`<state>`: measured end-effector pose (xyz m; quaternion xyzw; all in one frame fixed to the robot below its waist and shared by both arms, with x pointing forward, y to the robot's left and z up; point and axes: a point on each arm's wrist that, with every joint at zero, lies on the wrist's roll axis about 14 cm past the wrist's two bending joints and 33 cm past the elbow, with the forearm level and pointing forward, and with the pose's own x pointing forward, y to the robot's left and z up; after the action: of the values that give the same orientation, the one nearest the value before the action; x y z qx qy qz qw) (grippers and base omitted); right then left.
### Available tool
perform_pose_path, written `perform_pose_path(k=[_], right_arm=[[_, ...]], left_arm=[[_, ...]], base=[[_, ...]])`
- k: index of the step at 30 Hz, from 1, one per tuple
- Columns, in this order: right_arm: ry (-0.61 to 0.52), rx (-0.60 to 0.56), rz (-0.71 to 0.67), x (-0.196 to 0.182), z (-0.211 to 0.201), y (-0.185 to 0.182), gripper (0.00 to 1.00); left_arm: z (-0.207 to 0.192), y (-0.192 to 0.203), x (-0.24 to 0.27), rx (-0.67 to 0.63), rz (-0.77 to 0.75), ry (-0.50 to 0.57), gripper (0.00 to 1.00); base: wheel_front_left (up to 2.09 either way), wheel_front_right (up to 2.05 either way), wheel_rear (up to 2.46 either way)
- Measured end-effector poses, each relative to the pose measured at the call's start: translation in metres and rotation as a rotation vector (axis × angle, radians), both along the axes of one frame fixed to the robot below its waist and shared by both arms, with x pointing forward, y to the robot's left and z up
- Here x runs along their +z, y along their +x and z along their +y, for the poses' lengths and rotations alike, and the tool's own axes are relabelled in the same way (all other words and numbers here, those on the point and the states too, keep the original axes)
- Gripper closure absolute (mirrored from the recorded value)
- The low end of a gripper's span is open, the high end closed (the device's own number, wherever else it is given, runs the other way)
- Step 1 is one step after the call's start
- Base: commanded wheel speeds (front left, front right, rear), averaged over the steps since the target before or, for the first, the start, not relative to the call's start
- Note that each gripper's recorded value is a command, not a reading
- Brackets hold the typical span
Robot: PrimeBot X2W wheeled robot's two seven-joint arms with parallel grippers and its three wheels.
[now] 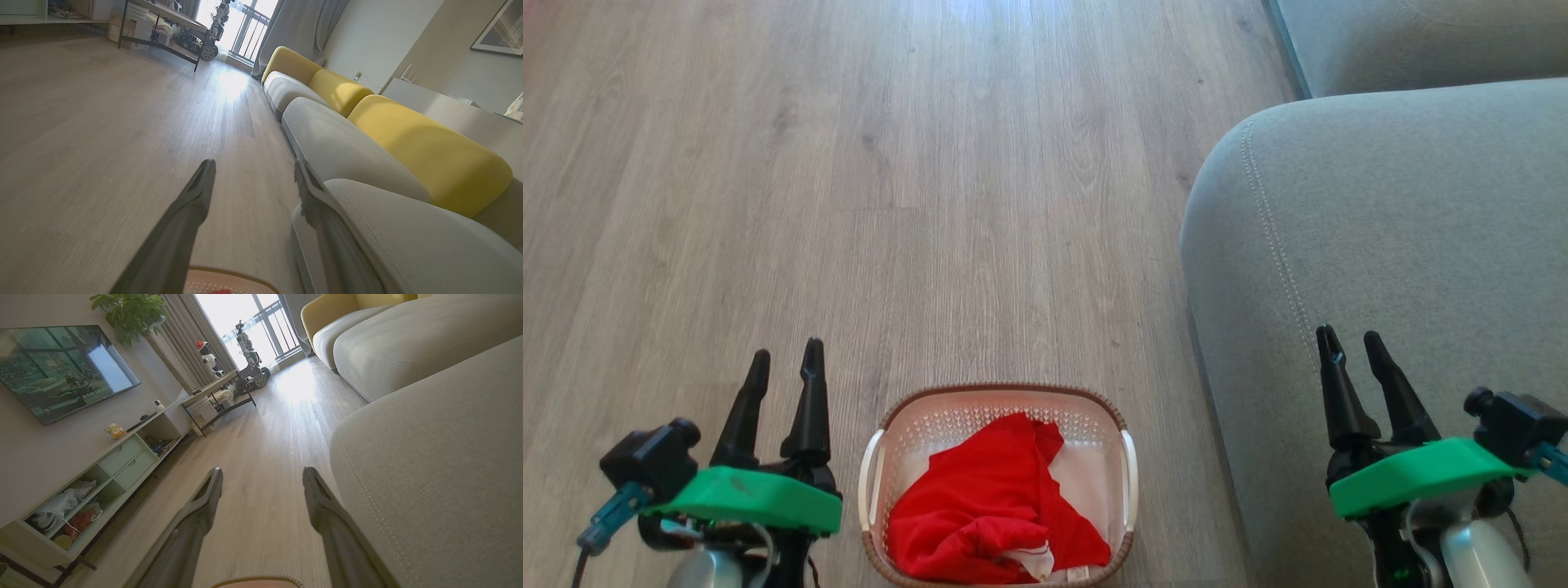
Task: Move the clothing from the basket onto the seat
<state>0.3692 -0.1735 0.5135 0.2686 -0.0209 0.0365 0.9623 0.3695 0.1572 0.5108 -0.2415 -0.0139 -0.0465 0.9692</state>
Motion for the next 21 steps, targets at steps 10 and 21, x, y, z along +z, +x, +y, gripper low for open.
perform_pose_path(k=[10, 21], right_arm=[[-0.113, 0.01, -0.043, 0.008, 0.004, 0.0, 0.0], [-0.239, 0.03, -0.085, 0.013, 0.011, 0.0, 0.0]], left_arm=[[-0.004, 0.001, 0.01, -0.012, -0.053, 0.115, 0.0], [-0.011, 0.0, 0.019, -0.031, -0.111, 0.241, 0.0]], base=[[0.0, 0.0, 0.0], [0.0, 0.0, 0.0]])
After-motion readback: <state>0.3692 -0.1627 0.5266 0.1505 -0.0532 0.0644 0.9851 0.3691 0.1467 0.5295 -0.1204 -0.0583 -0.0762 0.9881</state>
